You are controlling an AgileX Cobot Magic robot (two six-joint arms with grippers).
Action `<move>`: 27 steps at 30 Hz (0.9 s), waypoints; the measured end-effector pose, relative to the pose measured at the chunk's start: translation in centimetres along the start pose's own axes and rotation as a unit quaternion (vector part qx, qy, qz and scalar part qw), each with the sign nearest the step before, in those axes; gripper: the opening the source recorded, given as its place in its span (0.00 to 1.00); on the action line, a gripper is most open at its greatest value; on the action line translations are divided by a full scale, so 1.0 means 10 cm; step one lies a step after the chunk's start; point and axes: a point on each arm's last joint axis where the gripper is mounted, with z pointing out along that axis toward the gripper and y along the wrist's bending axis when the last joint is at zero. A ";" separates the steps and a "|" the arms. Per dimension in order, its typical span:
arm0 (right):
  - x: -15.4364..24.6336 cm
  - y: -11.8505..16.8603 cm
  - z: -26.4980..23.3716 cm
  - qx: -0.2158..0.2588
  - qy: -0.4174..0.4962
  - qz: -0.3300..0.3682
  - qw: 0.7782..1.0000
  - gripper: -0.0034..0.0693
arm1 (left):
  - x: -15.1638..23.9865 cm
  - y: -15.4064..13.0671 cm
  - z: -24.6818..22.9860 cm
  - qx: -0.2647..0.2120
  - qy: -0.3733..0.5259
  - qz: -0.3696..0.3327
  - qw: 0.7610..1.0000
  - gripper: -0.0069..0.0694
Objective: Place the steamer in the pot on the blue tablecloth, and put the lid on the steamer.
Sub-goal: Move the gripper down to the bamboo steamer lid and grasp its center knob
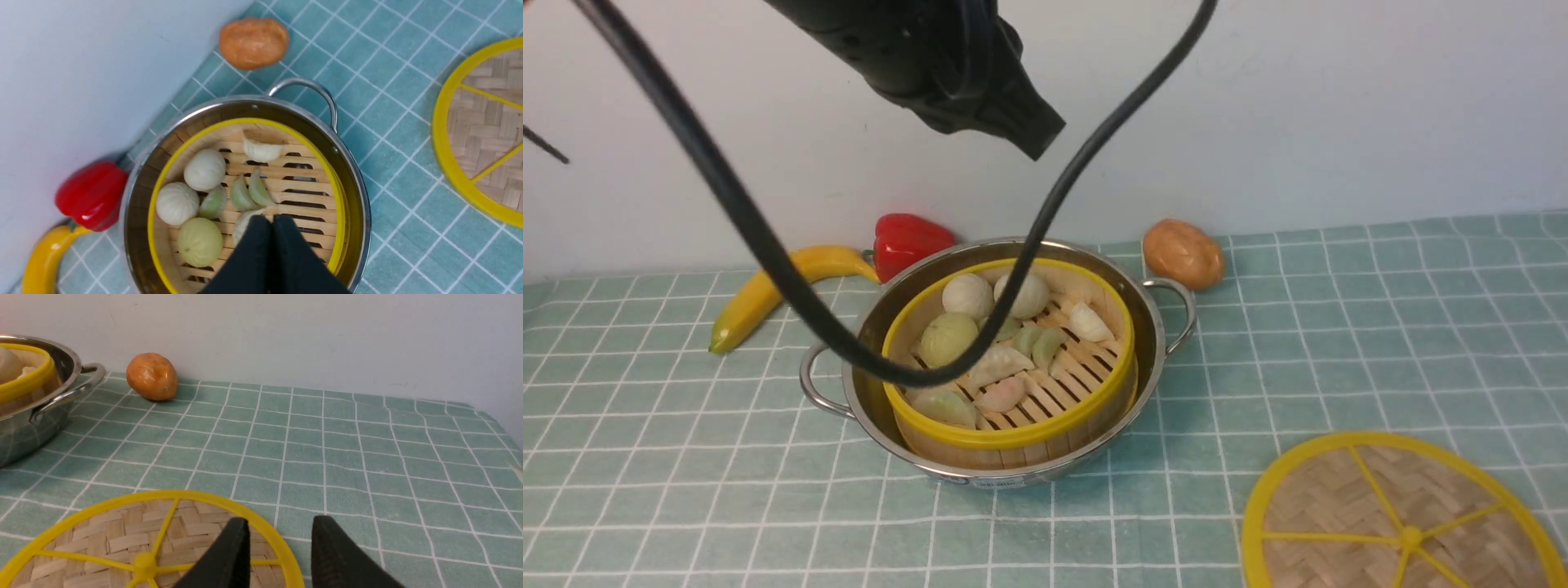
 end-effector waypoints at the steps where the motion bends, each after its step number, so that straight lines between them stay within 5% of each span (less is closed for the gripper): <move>1: 0.00 0.00 0.00 0.000 0.000 0.000 1.000 0.38 | 0.00 0.00 -0.03 -0.001 -0.002 0.000 1.000 0.06; 11: 0.00 0.00 0.00 0.000 0.000 0.000 1.000 0.38 | 0.10 0.06 -0.07 -0.025 -0.053 -0.002 0.998 0.07; 17: 0.00 0.00 0.00 0.000 0.000 0.000 1.000 0.38 | 0.77 0.38 -0.24 -0.101 -0.167 -0.107 0.975 0.07; 19: 0.00 0.00 0.00 0.000 0.000 0.000 1.000 0.38 | 1.28 0.41 -0.24 -0.142 -0.193 -0.168 0.956 0.08; 27: 0.00 0.00 0.00 0.000 0.000 0.000 1.000 0.38 | 2.66 -0.12 -0.13 -0.215 -0.173 -0.258 0.926 0.09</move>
